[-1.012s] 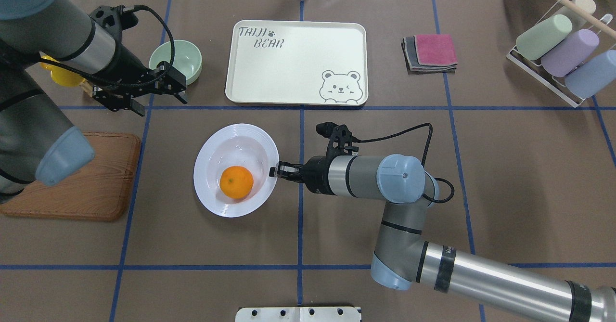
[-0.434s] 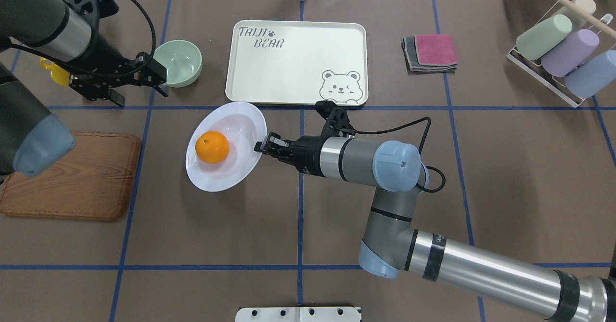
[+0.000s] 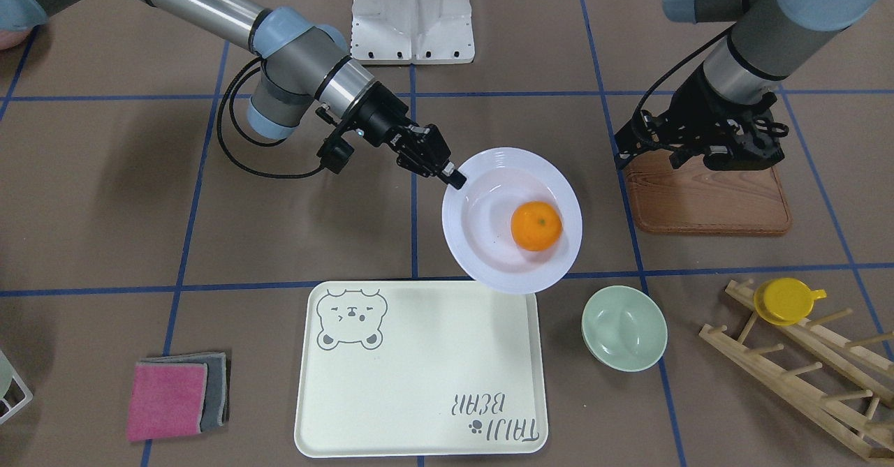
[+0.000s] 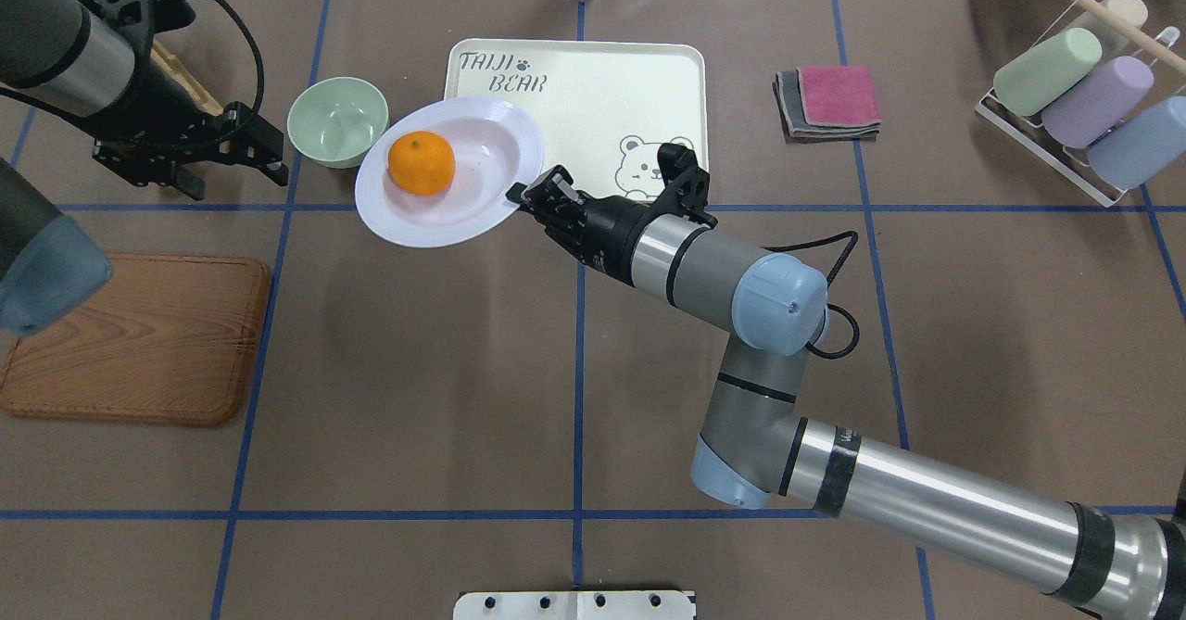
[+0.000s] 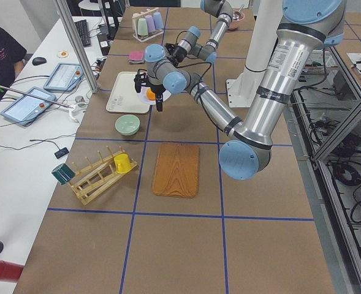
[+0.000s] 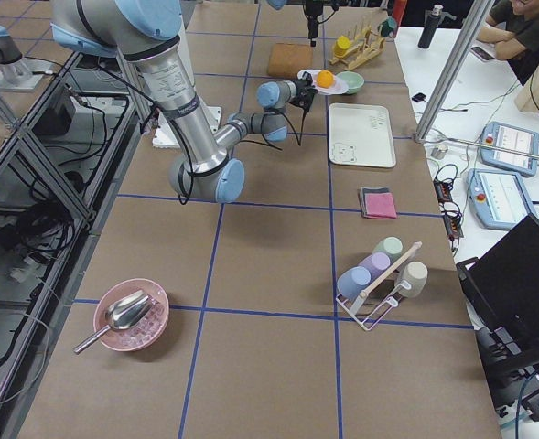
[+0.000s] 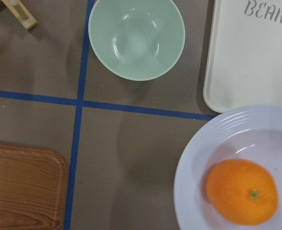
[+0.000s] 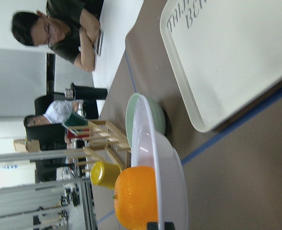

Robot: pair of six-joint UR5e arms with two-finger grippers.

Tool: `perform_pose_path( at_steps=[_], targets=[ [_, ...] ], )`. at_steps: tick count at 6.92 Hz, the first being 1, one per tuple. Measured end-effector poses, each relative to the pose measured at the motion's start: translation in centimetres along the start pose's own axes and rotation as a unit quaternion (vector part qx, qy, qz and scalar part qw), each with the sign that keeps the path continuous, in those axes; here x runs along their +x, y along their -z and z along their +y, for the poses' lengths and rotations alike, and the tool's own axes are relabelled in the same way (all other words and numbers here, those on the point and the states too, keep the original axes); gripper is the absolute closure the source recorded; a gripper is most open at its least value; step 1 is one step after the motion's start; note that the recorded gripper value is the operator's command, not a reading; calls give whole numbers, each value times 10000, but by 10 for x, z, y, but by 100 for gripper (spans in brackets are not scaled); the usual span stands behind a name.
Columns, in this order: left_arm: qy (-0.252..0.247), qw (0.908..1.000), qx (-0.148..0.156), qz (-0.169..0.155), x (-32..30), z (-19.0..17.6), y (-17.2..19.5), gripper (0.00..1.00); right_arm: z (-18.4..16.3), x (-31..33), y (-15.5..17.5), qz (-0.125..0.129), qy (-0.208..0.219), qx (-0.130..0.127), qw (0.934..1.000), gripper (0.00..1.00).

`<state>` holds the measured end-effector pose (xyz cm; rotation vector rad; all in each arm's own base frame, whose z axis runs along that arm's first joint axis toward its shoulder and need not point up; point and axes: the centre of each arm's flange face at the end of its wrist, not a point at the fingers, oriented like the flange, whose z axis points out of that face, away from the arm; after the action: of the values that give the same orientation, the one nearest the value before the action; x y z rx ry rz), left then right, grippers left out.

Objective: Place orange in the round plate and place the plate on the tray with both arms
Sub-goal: 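Carry the plate with the orange onto the bear tray and lower it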

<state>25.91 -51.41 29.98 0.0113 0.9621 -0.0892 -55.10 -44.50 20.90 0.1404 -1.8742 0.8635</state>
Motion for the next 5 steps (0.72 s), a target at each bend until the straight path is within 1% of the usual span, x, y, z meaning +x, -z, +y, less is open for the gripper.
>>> perform_pose_path(
  at_steps=[1, 2, 3, 4, 5],
  targets=[
    [-114, 9999, 24, -58, -10, -3, 0, 3, -23, 12, -11, -81, -362, 597, 9975, 100],
    [-224, 9997, 51, -117, -22, -8, 1, 3, -42, 28, -22, -58, -557, 1131, 9920, 100],
    [-281, 9995, 62, -158, -30, -11, 1, 3, -52, 39, -31, 49, -599, 1558, 9860, 100],
    [-304, 9994, 65, -176, -33, -12, 1, 3, -55, 42, -40, 208, -539, 1845, 9811, 85],
    [-311, 9993, 63, -184, -35, -12, 1, 3, -55, 43, -48, 384, -453, 2042, 9771, 26]
  ],
)
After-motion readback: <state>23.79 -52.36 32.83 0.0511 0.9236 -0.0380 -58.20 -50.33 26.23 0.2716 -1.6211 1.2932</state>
